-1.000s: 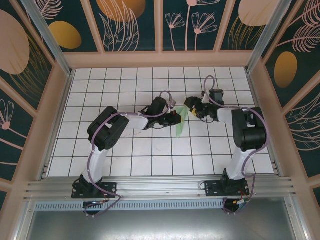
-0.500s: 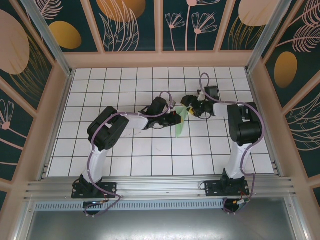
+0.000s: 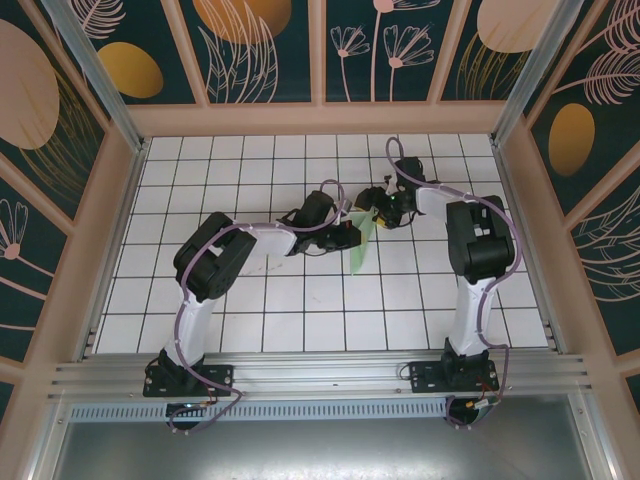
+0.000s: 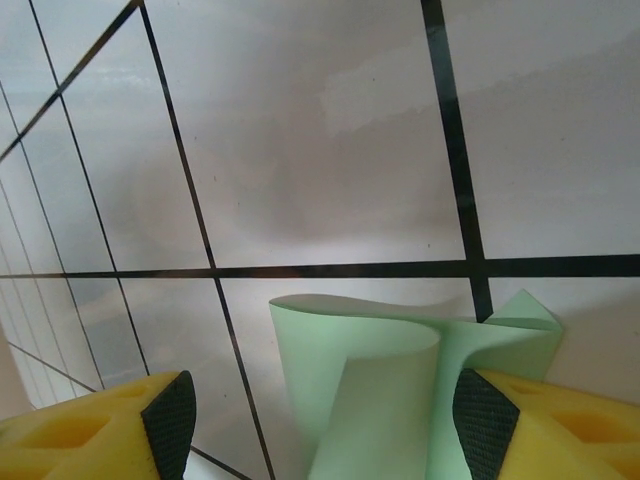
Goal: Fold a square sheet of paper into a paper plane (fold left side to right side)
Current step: Fold the wing for the fifth time at the center of the table.
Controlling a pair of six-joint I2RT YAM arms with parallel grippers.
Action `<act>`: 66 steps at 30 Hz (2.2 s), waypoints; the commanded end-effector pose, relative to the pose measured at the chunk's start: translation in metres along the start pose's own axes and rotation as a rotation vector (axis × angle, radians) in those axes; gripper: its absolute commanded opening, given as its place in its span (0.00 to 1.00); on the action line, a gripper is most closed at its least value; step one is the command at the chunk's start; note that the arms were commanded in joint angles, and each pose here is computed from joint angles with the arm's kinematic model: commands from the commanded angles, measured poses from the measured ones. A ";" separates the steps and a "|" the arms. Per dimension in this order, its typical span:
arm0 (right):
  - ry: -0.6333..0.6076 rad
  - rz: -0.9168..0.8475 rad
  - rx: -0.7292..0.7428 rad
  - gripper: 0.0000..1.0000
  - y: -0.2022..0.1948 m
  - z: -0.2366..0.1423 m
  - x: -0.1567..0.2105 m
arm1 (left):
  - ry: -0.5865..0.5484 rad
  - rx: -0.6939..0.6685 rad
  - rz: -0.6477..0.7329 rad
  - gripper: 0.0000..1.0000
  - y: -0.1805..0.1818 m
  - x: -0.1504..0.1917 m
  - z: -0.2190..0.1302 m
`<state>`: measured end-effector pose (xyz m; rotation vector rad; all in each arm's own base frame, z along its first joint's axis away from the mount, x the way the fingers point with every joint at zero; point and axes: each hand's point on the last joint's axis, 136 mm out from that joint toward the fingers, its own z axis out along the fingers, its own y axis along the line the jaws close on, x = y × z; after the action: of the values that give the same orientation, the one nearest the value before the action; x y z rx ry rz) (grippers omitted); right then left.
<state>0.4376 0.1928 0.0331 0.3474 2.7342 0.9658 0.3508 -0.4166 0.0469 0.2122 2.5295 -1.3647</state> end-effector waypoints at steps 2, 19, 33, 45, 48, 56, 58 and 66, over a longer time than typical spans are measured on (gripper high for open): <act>0.068 -0.009 0.215 0.74 -0.064 0.035 0.024 | -0.008 0.006 0.052 0.07 -0.015 -0.013 -0.012; 0.077 -0.030 0.214 0.74 -0.059 0.041 0.028 | 0.011 -0.056 0.060 0.07 0.006 -0.017 -0.012; 0.084 -0.040 0.203 0.74 -0.057 0.043 0.030 | 0.043 -0.085 0.049 0.09 0.023 -0.010 -0.001; 0.085 -0.047 0.171 0.73 -0.050 0.042 0.030 | 0.066 -0.082 0.037 0.11 0.030 -0.003 0.004; 0.082 -0.046 0.162 0.73 -0.048 0.042 0.029 | 0.074 -0.077 0.030 0.11 0.032 -0.001 0.006; 0.038 -0.062 0.083 0.73 -0.028 0.035 0.020 | 0.084 -0.088 0.016 0.08 0.041 0.004 0.010; 0.015 -0.076 0.057 0.74 -0.020 0.030 0.015 | 0.087 -0.091 0.013 0.08 0.043 0.006 0.010; -0.064 -0.090 0.022 0.74 -0.003 0.007 -0.009 | 0.089 -0.098 0.003 0.07 0.046 0.008 0.010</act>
<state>0.4414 0.1984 0.0369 0.2501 2.7063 0.9325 0.3567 -0.4037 0.0205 0.2822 2.6259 -1.2813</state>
